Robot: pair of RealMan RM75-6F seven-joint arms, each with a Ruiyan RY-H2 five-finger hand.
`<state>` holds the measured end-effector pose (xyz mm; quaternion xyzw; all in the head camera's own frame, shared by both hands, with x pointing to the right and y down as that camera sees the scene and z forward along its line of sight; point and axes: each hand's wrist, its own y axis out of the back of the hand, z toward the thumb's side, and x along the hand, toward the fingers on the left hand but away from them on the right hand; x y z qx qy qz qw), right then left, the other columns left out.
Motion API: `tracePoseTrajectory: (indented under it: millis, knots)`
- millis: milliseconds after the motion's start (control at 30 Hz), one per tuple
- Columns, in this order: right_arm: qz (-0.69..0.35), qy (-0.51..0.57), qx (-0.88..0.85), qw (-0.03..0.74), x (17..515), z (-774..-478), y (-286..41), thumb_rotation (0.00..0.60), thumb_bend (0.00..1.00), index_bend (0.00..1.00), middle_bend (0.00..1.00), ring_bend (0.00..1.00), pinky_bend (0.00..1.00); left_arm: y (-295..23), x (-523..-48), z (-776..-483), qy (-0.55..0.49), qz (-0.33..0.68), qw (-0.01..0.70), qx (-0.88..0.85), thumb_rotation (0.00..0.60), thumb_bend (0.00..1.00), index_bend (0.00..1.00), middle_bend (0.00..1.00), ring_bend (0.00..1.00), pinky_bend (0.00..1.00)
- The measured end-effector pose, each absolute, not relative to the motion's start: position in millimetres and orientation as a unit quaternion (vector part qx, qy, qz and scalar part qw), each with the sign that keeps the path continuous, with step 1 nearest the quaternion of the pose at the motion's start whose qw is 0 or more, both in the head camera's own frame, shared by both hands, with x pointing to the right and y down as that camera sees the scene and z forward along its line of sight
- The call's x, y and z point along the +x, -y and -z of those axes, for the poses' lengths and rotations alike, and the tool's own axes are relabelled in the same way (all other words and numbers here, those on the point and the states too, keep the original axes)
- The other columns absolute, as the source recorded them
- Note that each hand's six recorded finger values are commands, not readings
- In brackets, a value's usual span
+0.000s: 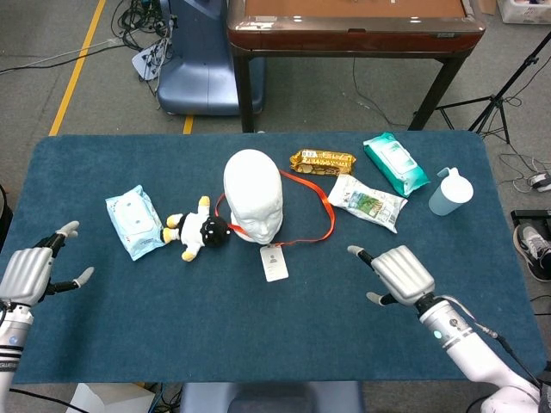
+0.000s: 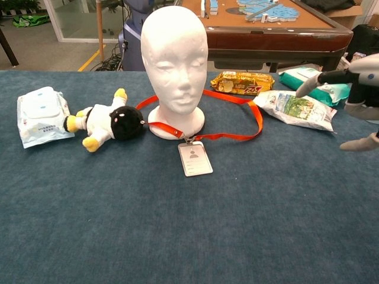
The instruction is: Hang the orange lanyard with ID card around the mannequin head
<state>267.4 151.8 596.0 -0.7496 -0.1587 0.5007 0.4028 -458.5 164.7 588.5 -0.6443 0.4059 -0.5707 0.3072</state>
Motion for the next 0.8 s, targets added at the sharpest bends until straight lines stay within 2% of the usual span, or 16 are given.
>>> tracePoseTrajectory:
  millis: [200,567,800]
  knots:
    - [-0.502,0.134,-0.762,0.386,249,-616,-152,0.6,0.36,0.18,1.0,1.0,1.0,-184,-462,-595,-0.398,0.567,0.302,-0.655,0.366,0.22,0.05,0.25,0.31,0.49]
    - [-0.508,0.084,-0.782,0.352,211,-655,-152,0.599,0.59,0.18,1.0,1.0,1.0,-199,-467,-589,-0.417,0.564,0.304,-0.645,0.385,0.22,0.06,0.25,0.31,0.49]
    - [-0.512,0.067,-0.787,0.338,186,-674,-148,0.59,0.67,0.18,1.0,1.0,1.0,-202,-471,-587,-0.423,0.567,0.304,-0.638,0.401,0.22,0.08,0.25,0.31,0.49]
